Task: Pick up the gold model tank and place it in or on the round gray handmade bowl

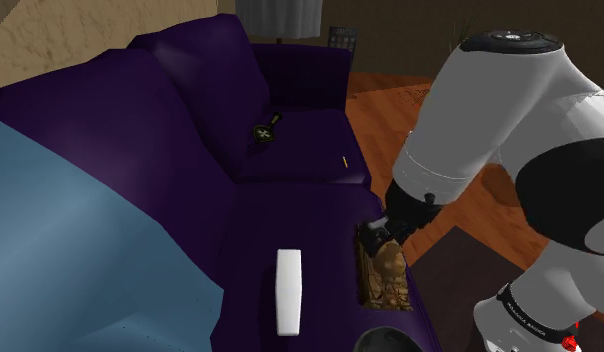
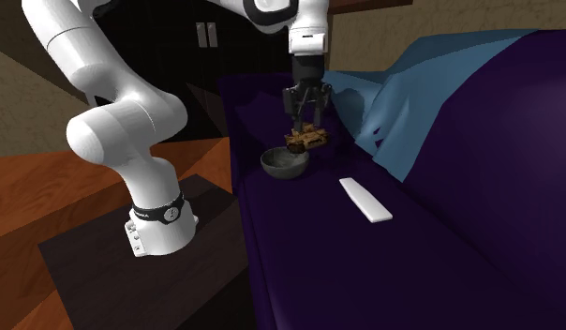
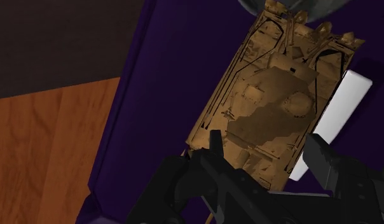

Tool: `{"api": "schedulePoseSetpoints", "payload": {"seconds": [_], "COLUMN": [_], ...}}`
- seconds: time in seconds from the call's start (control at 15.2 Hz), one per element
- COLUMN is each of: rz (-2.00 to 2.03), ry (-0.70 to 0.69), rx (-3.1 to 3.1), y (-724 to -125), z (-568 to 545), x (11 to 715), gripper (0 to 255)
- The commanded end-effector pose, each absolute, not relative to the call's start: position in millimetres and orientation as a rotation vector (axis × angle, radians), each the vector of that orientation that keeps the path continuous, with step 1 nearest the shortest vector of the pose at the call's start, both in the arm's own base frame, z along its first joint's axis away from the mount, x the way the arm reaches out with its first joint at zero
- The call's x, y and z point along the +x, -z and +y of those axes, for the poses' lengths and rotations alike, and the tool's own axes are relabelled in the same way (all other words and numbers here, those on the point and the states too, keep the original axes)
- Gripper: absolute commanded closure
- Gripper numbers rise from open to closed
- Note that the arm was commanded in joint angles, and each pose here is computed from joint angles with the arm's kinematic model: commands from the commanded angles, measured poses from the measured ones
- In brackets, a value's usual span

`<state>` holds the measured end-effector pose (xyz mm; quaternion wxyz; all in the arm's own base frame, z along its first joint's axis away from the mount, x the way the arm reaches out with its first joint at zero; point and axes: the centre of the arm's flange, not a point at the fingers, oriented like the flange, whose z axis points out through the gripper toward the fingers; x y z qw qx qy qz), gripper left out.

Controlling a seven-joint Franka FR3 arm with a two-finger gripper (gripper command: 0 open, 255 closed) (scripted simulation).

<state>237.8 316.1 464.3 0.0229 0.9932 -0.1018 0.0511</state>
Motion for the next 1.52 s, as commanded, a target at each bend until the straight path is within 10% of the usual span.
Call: {"api": "schedulePoseSetpoints", "payload": {"seconds": [0.0,1.45], "rz": [-0.317,-0.317], "ry": [-0.158,-0.158], "rx": [3.076,3.076], "y": [-467,-412], "z": [329,399], "x": [216,105], "gripper": [255,255]}}
